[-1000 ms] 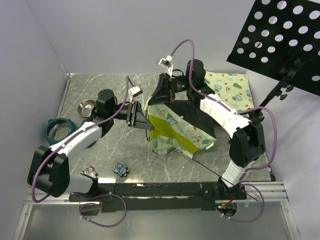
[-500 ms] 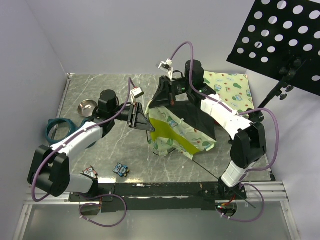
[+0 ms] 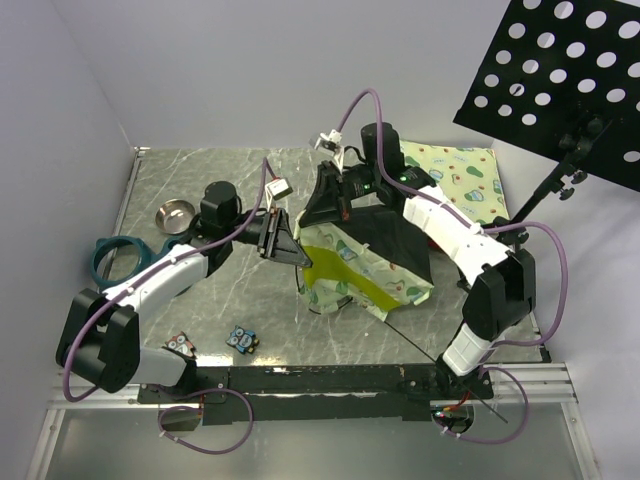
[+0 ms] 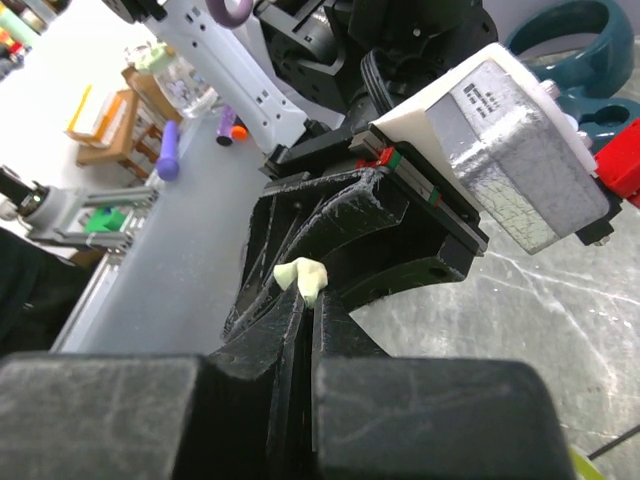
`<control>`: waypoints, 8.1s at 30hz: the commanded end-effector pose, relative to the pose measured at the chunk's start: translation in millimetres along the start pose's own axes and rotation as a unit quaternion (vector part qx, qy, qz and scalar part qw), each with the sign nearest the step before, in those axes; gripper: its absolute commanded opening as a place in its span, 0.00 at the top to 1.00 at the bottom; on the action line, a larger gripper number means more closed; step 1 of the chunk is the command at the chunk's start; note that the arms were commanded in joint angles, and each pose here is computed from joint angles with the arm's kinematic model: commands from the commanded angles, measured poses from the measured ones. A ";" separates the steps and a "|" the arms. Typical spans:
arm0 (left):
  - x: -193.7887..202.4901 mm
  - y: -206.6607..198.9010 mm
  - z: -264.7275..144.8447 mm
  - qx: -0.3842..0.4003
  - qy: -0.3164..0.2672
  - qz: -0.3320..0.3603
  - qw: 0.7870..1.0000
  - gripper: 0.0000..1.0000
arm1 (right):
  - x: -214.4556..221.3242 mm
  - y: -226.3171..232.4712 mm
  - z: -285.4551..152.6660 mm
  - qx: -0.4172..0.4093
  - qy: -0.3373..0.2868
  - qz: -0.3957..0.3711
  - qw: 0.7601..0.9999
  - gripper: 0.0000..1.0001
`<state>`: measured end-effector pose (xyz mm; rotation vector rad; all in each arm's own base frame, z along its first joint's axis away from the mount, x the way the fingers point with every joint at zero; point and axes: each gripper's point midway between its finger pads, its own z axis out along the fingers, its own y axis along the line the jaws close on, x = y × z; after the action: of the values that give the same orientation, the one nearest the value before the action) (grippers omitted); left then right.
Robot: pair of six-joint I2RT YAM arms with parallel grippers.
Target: Set up the pet tent
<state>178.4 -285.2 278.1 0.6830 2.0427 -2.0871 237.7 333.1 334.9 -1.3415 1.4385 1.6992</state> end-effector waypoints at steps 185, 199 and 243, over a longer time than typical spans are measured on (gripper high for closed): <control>70.1 -219.4 7.7 0.133 0.030 0.581 0.803 0.65 | -22.9 4.0 -83.4 0.240 -0.088 -0.006 0.967 1.00; 58.4 -201.2 9.9 0.090 0.015 0.445 0.891 0.99 | -34.1 13.0 -76.9 0.234 -0.100 -0.007 0.967 1.00; 3.2 -62.2 -11.2 -0.065 -0.044 0.095 0.992 0.99 | -41.4 69.2 -49.4 0.144 -0.150 0.019 0.978 1.00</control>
<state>132.6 -271.7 342.8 0.9195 1.8023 -1.8621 229.3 282.5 372.2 -0.7915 1.6147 1.5797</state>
